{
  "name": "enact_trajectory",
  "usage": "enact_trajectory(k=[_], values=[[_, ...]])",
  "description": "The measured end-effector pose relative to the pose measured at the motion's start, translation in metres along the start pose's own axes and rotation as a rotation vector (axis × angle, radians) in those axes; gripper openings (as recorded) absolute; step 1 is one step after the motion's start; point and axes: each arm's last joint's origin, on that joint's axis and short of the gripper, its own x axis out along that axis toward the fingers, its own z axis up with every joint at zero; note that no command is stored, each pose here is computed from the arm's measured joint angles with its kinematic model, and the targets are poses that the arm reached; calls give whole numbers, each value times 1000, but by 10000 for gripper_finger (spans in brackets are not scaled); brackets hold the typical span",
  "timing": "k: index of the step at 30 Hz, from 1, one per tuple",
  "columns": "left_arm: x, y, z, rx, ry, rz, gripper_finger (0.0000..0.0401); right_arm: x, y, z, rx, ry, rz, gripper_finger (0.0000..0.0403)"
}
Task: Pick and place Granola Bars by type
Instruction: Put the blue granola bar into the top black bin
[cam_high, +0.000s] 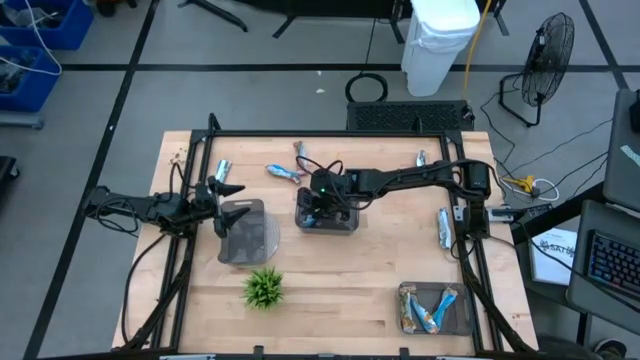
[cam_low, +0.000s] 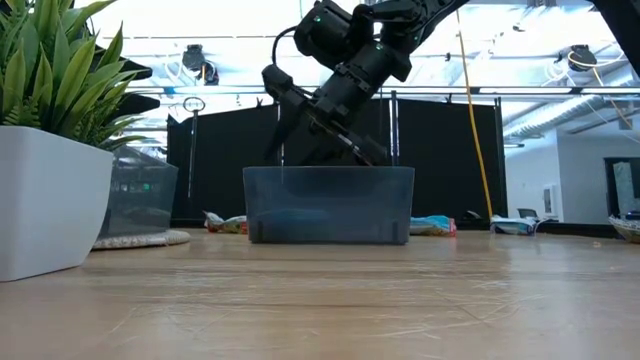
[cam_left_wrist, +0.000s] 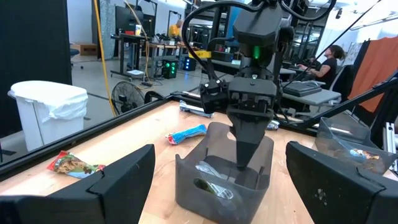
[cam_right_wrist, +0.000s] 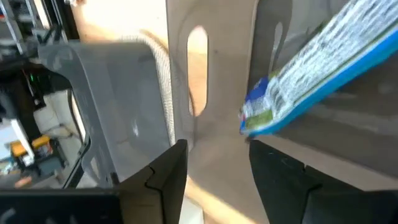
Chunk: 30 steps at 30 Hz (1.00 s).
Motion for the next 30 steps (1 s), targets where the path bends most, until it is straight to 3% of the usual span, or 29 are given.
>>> enact_trajectory(k=[8, 24, 30], values=[[0, 0, 0, 0, 0, 0, 361, -21, 12, -2, -126, -42, 56, 165], [0, 0, 0, 0, 0, 0, 361, -104, 36, 8, -431, -192, 199, 176], [0, 0, 0, 0, 0, 0, 361, -146, 30, 8, -496, -215, 151, 197]])
